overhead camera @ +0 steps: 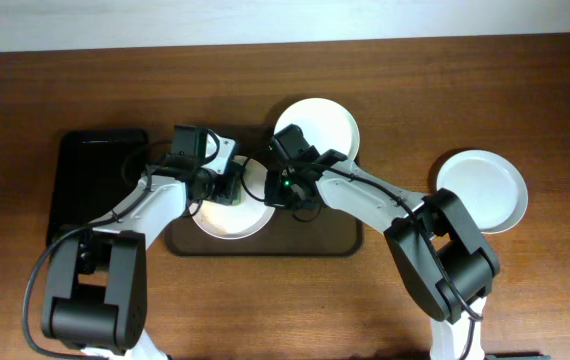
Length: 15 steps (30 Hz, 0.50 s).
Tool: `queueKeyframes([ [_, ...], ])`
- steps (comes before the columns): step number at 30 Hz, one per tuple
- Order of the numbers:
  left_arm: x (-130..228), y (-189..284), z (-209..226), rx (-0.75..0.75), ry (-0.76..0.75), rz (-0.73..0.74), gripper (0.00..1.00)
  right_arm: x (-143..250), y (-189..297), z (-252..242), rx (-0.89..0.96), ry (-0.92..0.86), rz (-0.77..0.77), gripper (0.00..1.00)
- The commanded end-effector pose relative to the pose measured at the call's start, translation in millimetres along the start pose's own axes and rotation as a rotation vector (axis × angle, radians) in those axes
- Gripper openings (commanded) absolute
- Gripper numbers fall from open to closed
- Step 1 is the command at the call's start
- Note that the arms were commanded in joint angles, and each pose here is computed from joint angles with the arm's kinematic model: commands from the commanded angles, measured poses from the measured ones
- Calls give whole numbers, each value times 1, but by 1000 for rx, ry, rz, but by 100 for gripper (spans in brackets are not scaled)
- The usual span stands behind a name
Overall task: Clean dirty plates on tray and stack at the side
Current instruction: 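Scrub the dragged plate with the sponge in the left gripper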
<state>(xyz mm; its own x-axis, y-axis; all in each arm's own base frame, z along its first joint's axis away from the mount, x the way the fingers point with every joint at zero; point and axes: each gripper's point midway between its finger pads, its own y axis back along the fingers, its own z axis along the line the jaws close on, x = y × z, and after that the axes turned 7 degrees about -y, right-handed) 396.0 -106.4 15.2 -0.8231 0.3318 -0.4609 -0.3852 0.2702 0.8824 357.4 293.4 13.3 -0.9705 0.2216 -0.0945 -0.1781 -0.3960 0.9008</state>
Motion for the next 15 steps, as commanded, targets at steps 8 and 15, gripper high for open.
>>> queueKeyframes([
  [8, 94, 3, 38, -273, 206, 388, 1, -2, -3, 5, -6, 6, 0, 4],
  [15, 115, 36, 27, -250, 210, 584, 1, -2, -3, 5, -7, 6, -1, 4],
])
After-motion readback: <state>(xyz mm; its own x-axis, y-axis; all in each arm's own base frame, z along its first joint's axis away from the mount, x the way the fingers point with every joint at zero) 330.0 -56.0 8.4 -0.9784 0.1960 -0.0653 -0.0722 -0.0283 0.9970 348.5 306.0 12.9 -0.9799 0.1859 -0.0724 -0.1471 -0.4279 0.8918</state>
